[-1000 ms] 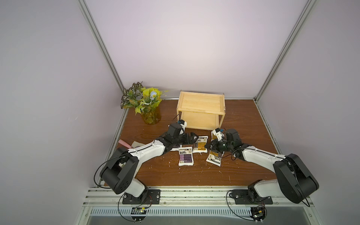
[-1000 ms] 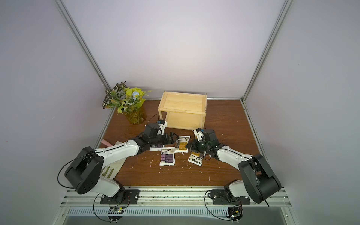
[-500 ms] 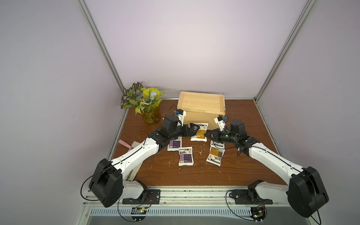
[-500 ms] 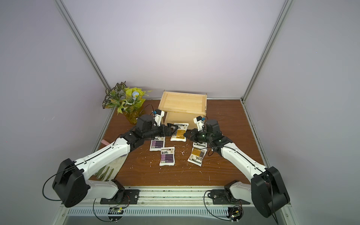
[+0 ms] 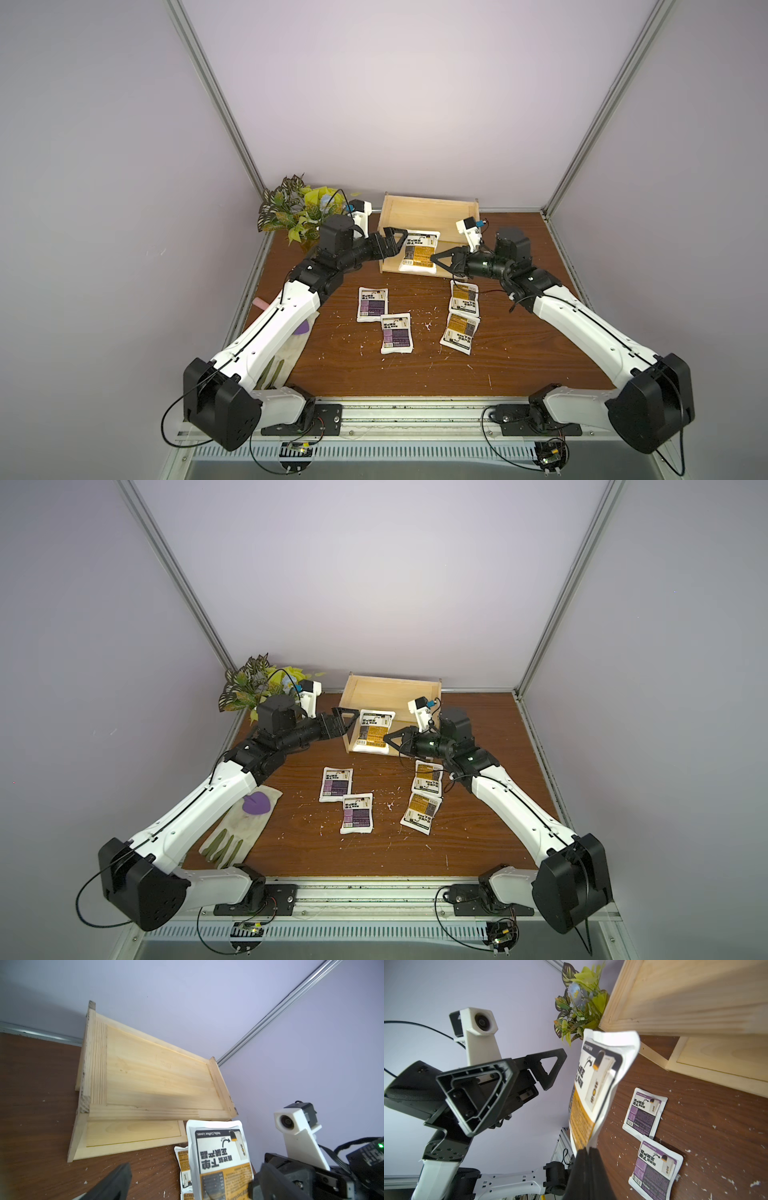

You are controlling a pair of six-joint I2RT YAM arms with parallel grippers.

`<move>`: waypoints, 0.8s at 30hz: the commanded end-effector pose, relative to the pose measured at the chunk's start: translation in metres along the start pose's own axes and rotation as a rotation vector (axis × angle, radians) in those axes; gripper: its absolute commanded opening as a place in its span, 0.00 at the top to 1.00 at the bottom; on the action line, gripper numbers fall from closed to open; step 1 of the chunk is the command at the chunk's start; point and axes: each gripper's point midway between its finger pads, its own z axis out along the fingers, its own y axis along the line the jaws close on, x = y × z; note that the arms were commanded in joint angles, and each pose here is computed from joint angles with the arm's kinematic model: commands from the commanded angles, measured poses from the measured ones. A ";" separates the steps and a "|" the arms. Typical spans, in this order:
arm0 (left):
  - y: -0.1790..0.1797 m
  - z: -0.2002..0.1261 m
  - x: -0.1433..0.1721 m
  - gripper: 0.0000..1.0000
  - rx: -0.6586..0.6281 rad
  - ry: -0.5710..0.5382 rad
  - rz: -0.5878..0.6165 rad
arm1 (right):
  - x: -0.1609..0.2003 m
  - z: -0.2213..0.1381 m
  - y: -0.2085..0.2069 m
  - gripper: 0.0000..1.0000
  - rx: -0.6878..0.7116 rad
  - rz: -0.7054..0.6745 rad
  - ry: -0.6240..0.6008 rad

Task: Place the bagged coffee beans on the shelf by color
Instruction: Place the bagged coffee beans on the shelf.

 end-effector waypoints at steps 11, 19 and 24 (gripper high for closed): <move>0.050 -0.006 -0.063 0.00 -0.113 -0.085 -0.024 | -0.057 0.042 0.010 1.00 0.014 -0.053 -0.015; 0.059 0.004 -0.061 0.00 -0.133 -0.066 -0.006 | -0.097 0.070 -0.020 1.00 0.094 -0.037 -0.048; 0.063 0.011 -0.052 0.00 -0.120 -0.043 -0.025 | -0.113 0.085 -0.035 1.00 0.109 -0.020 -0.051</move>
